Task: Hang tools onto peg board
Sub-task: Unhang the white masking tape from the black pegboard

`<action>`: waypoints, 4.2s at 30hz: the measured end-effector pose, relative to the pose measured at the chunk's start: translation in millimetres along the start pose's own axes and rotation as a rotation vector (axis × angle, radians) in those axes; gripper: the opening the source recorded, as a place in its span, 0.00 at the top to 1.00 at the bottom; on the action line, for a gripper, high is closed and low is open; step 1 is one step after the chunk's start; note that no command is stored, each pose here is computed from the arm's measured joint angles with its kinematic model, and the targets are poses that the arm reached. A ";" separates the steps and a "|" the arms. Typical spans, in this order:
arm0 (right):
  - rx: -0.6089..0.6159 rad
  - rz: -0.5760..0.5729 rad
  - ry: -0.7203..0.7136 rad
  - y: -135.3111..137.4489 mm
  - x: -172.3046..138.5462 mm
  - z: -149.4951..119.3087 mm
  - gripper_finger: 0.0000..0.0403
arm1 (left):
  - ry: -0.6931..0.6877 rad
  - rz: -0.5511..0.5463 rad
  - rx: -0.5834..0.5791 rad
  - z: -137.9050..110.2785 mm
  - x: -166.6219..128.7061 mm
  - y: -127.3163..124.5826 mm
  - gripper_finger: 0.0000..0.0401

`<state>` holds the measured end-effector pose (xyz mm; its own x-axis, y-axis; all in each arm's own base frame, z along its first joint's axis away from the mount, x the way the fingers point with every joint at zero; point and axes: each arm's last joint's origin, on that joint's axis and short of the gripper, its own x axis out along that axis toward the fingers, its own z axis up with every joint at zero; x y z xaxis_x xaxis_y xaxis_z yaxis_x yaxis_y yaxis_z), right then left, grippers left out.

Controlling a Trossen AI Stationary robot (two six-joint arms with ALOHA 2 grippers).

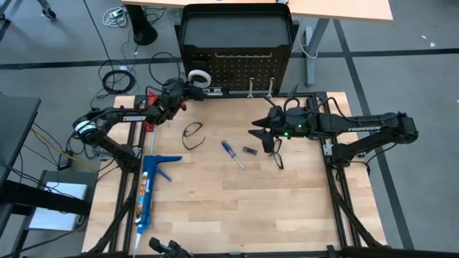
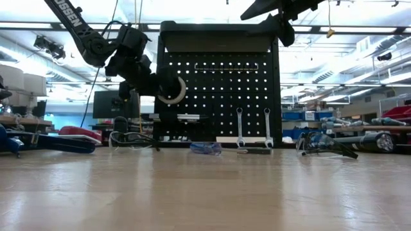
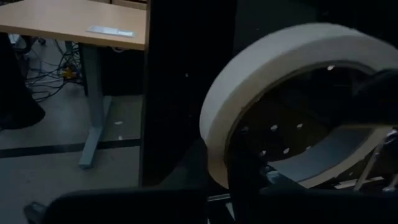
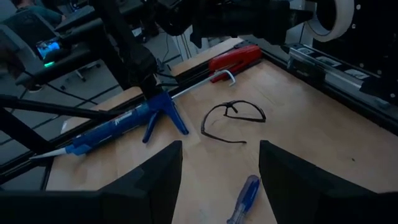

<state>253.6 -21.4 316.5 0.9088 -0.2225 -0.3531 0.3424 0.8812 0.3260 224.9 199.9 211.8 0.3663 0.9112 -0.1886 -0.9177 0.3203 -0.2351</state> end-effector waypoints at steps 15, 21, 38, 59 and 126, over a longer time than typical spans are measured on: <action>0.006 0.002 0.001 0.2 0.0 -0.1 0.47 | -0.035 -0.010 0.078 -1.4 -7.9 -13.7 0.95; 0.006 0.002 0.001 0.2 0.0 -0.1 0.47 | -0.048 0.002 0.074 -1.8 -10.0 -16.7 0.95; 0.005 0.002 0.002 0.2 0.0 -0.2 0.47 | -0.070 0.035 0.077 12.3 -28.0 -19.3 0.95; 0.002 0.013 0.006 2.7 -0.4 -1.2 0.47 | -0.095 0.083 0.131 7.0 -43.9 -36.5 0.95; -0.102 -0.031 -0.204 -19.3 1.5 27.6 0.47 | 1.149 -0.539 0.494 -104.8 -198.9 -107.3 0.86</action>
<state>254.9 -50.3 333.9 0.9312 -0.3207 -0.1731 0.3544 0.9078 0.2241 266.6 -42.8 174.5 0.3914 -0.0052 -0.9202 -0.4913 0.8444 -0.2137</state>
